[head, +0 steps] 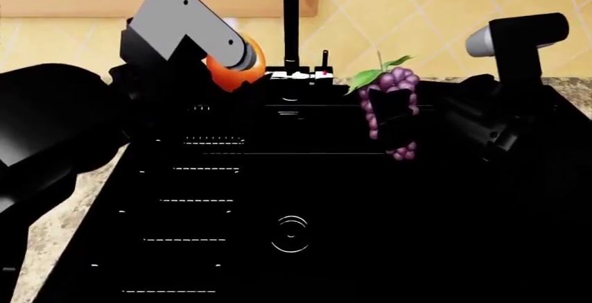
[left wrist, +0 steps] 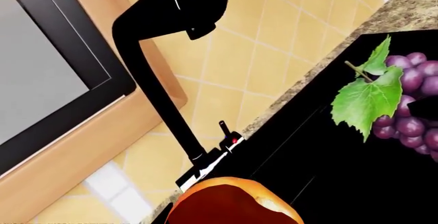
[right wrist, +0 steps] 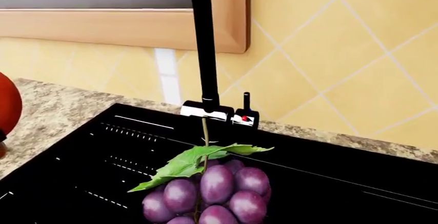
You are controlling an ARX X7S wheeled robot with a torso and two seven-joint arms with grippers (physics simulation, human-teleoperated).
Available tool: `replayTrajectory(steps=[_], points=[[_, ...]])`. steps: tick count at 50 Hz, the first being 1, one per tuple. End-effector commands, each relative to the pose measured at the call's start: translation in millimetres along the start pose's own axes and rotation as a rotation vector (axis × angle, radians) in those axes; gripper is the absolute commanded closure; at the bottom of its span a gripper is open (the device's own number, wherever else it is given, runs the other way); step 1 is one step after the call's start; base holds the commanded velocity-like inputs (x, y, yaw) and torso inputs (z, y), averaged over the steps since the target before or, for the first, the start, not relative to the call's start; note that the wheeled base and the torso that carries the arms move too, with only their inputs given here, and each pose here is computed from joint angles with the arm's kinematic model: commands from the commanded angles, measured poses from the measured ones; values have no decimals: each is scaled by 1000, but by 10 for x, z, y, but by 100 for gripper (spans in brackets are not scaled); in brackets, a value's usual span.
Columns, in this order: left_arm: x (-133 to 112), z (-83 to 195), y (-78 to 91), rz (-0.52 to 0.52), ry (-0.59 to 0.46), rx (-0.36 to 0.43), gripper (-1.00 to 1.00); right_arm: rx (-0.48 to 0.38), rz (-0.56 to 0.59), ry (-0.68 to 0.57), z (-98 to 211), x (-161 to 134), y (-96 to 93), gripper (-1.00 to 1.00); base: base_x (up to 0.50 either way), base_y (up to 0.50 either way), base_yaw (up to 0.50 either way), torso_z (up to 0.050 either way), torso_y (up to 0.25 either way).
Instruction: Pick up the fruits and vegetables and place them in the sink. Turn on the sink faucet to wash them. Then turn the sink off and put them in the tray.
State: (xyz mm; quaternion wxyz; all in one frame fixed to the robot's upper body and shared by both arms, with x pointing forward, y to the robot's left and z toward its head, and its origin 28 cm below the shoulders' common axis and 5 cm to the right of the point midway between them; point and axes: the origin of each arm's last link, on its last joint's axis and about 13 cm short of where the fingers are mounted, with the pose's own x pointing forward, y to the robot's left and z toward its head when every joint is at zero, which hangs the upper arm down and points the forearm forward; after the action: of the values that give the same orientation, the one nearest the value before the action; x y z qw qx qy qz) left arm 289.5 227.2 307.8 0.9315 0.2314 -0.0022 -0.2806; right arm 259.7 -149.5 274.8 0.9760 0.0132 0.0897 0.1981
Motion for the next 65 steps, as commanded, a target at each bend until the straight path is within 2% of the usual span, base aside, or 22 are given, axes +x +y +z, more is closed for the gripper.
replayTrajectory(steps=[1,15,22,26,31,35,53,65], points=[[-12,-12,-5,4,-1,-5,100,-21,-3,-6,12,15,0,100,0,0,0,0,0],[-14,-50,-25,-2,8,-11,100,-28,19,2,-9,43,6,100,161,0,0,0,1],[-12,-181,-99,-23,42,-23,100,-23,25,1,-8,53,12,100,0,0,0,0,0],[-4,-189,-91,-21,42,-30,100,-54,37,46,-14,123,12,100,0,0,0,0,0],[-25,-172,-87,-18,32,-34,100,-190,61,181,-117,409,6,100,0,0,0,0,0],[-25,-191,-78,-12,30,-43,100,-238,83,270,-196,642,2,100,0,0,0,0,0],[-50,-135,-39,4,12,-47,100,-298,223,448,-401,1183,148,100,0,0,0,0,1],[-92,-123,-22,18,12,-51,100,-320,262,595,-795,1680,125,100,0,0,0,0,1]])
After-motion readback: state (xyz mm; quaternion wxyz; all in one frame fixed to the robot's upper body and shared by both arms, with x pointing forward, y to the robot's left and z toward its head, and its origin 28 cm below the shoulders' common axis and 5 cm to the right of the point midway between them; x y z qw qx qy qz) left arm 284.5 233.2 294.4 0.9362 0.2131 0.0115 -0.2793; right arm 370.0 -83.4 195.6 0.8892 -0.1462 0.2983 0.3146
